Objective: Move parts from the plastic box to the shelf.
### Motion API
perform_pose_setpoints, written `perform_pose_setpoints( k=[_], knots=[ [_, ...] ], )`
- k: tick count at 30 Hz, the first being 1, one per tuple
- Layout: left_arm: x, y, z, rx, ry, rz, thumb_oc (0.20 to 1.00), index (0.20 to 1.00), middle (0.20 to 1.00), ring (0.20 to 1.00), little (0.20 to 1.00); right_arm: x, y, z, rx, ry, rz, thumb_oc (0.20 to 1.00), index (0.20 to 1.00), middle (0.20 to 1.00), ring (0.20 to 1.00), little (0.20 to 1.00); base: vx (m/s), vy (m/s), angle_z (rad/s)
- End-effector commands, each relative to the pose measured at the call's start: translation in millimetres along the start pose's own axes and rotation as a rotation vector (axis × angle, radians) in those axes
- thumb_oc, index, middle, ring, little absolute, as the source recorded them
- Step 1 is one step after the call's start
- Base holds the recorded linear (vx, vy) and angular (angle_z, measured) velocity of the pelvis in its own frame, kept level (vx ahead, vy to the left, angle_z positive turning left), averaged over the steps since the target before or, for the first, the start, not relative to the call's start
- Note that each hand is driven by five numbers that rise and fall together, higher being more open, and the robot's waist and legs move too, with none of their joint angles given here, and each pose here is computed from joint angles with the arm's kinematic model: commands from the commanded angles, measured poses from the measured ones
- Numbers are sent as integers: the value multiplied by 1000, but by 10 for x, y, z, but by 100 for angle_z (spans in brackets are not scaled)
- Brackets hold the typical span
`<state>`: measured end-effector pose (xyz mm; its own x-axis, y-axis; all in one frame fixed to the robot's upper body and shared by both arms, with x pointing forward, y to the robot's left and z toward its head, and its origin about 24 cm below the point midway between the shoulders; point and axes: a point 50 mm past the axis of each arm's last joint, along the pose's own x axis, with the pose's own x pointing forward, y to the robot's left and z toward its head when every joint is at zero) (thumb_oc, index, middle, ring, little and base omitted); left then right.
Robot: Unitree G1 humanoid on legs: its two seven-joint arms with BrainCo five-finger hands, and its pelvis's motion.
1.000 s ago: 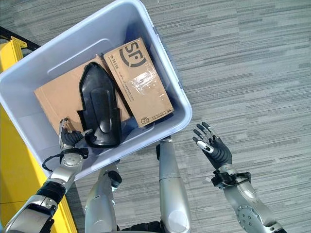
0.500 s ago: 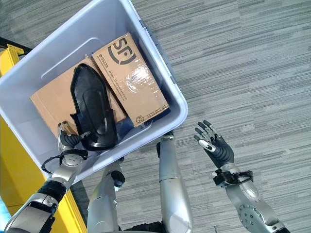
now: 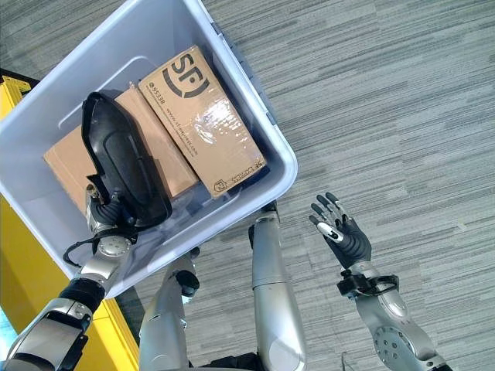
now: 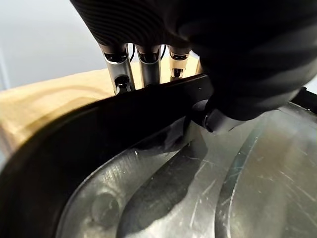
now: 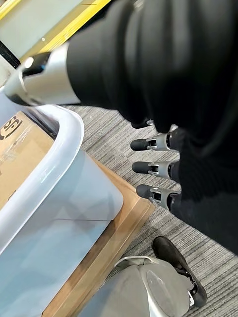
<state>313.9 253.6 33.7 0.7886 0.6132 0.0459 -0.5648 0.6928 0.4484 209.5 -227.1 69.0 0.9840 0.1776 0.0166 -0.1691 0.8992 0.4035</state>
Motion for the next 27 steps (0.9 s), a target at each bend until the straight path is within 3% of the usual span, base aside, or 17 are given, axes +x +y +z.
perform_pose_setpoints(
  k=[1,12,19,20,27],
  knots=[
    [-184,-676,675,-117,-158,-320,200,200,200,200,200,-1,19,93,7,-43,24,1000,1000,1000,1000,1000,0,0,0],
    [-242,-630,786,-114,-259,-347,200,200,200,200,200,-11,-18,91,10,-57,-7,1000,1000,1000,1000,1000,0,5,0],
    [-277,-414,719,-206,-281,-339,200,200,200,200,200,13,-22,36,9,-62,-35,1000,1000,1000,1000,1000,-8,30,5],
    [-312,-342,720,-300,-278,-350,200,200,200,200,200,20,-28,32,1,-60,-41,1000,1000,1000,1000,1000,-6,62,6],
    [-346,-195,580,-291,-274,-370,200,200,200,200,200,-1,-36,-41,-3,-28,-53,1000,1000,1000,1000,1000,2,62,9]
  ],
)
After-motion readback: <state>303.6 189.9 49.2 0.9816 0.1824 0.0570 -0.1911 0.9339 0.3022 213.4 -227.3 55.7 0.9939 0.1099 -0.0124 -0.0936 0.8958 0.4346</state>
